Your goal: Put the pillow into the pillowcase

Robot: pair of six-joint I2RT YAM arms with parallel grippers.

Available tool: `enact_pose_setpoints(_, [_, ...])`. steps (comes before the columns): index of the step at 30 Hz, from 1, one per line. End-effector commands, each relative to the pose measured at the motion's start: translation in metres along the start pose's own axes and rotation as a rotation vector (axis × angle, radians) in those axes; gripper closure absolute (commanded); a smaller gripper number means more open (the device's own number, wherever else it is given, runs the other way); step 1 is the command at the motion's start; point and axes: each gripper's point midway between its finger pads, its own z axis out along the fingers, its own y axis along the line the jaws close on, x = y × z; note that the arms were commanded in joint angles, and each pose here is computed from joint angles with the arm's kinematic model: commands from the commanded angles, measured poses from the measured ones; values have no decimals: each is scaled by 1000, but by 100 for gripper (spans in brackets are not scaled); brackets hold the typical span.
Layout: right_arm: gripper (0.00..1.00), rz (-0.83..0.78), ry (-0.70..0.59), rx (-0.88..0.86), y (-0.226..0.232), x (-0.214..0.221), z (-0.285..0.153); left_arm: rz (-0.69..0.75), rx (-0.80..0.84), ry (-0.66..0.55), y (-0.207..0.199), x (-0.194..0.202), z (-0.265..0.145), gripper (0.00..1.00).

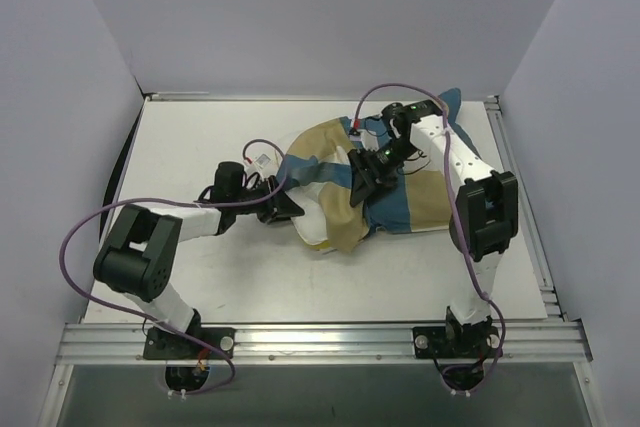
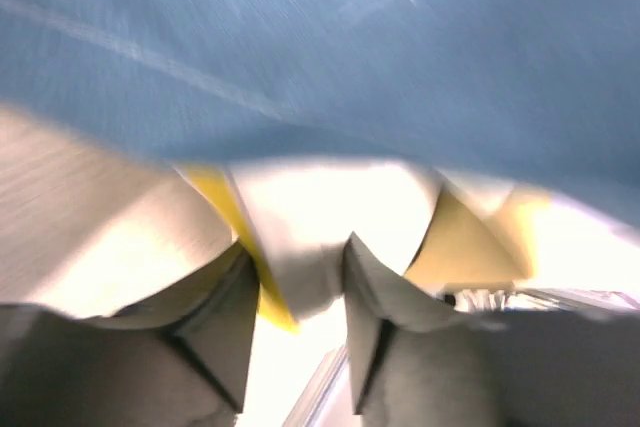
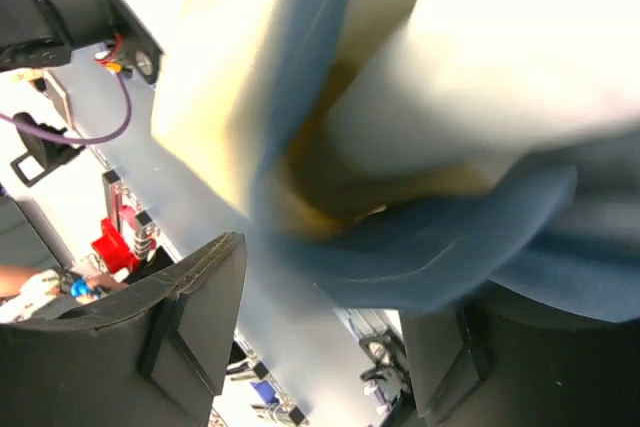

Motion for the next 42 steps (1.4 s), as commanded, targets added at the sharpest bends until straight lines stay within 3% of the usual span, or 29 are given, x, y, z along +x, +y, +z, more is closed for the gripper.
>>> enact_pose_setpoints(1, [40,-61,-108,-47,28,-4,-59,160,-13,11,-8,-9,-37,53])
enact_pose_setpoints(4, [41,-33,-304,70,4,-41,-106,230,-93,-28,10,-38,-63,48])
enact_pose_setpoints(8, [41,56,-488,375,-60,-90,-133,244,-176,-86,28,-87,-70,45])
enact_pose_setpoints(9, [40,87,-515,383,-62,-101,-133,284,-204,-127,26,-108,-69,45])
enact_pose_setpoints(13, [41,130,-497,450,-97,-139,-107,274,-211,-124,38,-133,-41,37])
enact_pose_setpoints(14, [41,133,-498,456,-100,-145,-104,272,-198,-107,36,-131,-31,31])
enact_pose_setpoints(21, [43,128,-417,488,-113,-160,-48,289,-174,-76,35,-127,11,30])
enact_pose_setpoints(22, [46,133,-400,484,-119,-160,-38,277,-166,-77,38,-127,18,31])
enact_pose_setpoints(23, [64,128,-393,474,-120,-162,-30,275,-158,-75,37,-128,23,32])
enact_pose_setpoints(25, [87,102,-401,434,-121,-171,-13,271,-137,-62,40,-122,39,34])
enact_pose_setpoints(27, [100,83,-410,312,-93,-181,9,286,-93,-50,37,-118,55,35])
enact_pose_setpoints(30, [100,-67,-378,2,16,-184,37,224,45,-37,15,-120,77,44])
enact_pose_setpoints(31, [100,-148,-407,-44,54,-181,23,244,85,-57,0,-123,76,56])
enact_pose_setpoints(32, [100,-164,-376,-92,69,-166,32,245,119,-70,-11,-125,73,62])
enact_pose_setpoints(34, [100,-229,-443,-145,107,-164,15,214,207,-116,-39,-134,60,77])
enact_pose_setpoints(35, [100,-231,-442,-160,110,-162,13,200,226,-147,-45,-142,51,93])
enact_pose_setpoints(36, [100,-249,-446,-184,120,-160,7,199,252,-173,-55,-148,42,100])
enact_pose_setpoints(42, [100,-404,-509,-290,179,-163,-37,299,389,-375,-146,-196,-63,100])
